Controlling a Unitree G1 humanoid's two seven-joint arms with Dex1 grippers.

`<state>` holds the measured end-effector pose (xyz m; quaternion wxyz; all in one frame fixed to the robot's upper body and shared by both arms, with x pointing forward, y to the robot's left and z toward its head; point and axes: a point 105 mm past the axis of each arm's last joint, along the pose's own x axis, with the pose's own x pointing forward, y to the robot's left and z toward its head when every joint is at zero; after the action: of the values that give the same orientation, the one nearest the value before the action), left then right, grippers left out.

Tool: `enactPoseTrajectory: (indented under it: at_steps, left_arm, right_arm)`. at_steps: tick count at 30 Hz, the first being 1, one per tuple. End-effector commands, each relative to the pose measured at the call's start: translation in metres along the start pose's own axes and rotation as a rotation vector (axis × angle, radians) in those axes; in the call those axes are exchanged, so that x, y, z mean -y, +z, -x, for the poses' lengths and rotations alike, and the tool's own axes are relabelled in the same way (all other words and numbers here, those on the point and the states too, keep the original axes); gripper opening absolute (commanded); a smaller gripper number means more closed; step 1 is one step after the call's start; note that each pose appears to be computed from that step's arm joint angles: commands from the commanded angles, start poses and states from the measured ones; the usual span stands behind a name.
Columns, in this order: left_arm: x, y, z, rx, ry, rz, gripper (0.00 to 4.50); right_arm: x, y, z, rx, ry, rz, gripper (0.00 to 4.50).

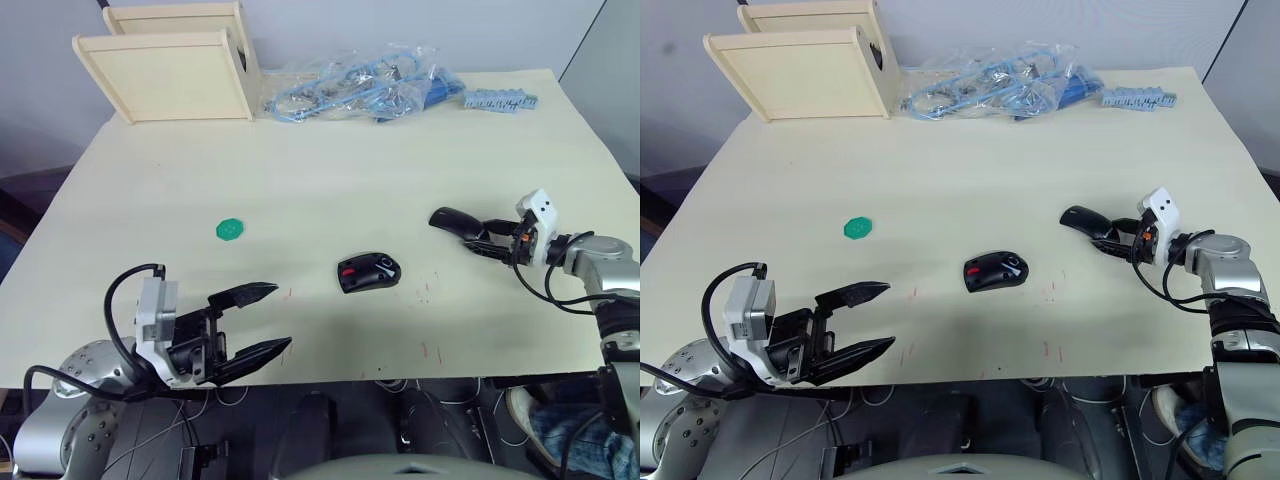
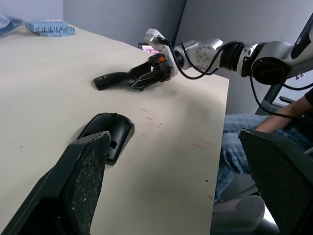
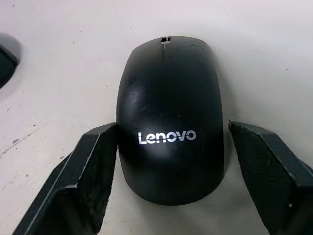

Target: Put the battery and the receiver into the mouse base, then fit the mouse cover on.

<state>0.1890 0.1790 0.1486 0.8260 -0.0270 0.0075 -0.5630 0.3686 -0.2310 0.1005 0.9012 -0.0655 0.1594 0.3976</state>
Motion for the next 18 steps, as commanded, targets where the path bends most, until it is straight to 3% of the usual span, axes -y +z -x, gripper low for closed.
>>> enactPoseTrajectory:
  at_steps: [1, 18]
  left_arm:
    - [0.0011, 0.003, 0.0021, -0.001, -0.008, -0.033, 4.5]
    - [0.0006, -0.0009, 0.0058, -0.005, -0.017, -0.037, 4.5]
  right_arm:
    - [0.0042, 0.0183, 0.0032, 0.048, -0.009, 0.045, 3.98]
    - [0.003, 0.0195, 0.0034, 0.052, -0.007, 0.053, 3.98]
